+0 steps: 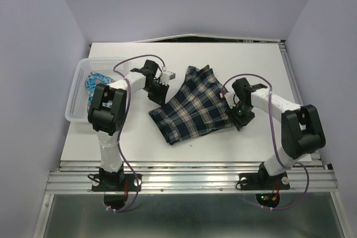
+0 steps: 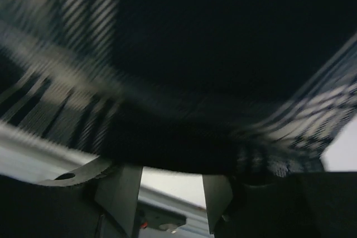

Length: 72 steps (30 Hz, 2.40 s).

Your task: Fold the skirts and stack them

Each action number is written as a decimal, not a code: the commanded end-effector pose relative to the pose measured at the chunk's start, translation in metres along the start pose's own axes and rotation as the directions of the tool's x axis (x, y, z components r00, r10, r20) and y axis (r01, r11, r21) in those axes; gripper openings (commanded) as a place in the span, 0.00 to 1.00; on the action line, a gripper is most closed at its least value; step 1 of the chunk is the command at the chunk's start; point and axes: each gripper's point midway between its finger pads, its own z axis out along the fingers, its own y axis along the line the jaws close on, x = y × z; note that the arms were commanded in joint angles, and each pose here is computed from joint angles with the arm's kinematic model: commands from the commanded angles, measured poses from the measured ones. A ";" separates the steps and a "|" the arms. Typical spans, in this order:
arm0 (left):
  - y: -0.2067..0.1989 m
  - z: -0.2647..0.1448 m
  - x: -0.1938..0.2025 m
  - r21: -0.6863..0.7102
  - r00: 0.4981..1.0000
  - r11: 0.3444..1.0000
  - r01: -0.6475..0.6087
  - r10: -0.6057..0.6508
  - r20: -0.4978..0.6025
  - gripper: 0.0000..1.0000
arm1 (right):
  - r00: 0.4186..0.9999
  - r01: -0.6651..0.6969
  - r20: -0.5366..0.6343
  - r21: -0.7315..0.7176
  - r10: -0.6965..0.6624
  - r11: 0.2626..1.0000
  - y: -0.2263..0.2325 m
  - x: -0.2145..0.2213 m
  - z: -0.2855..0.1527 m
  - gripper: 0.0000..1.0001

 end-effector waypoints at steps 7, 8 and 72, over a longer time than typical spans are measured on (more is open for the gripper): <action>-0.051 -0.011 0.021 0.201 0.996 0.976 0.083 -0.084 -0.002 0.17 | 0.964 -0.157 0.245 0.227 0.100 0.961 -0.117 -0.113 0.011 0.45; -0.054 -0.009 0.023 0.215 0.997 0.973 0.080 -0.081 -0.004 0.17 | 0.962 -0.159 0.255 0.231 0.098 0.960 -0.125 -0.121 0.011 0.45; 0.047 -0.045 -0.015 -0.077 0.888 0.935 0.345 -0.299 0.350 0.56 | 0.955 0.296 -0.031 0.038 -0.295 0.954 0.051 -0.036 0.050 0.45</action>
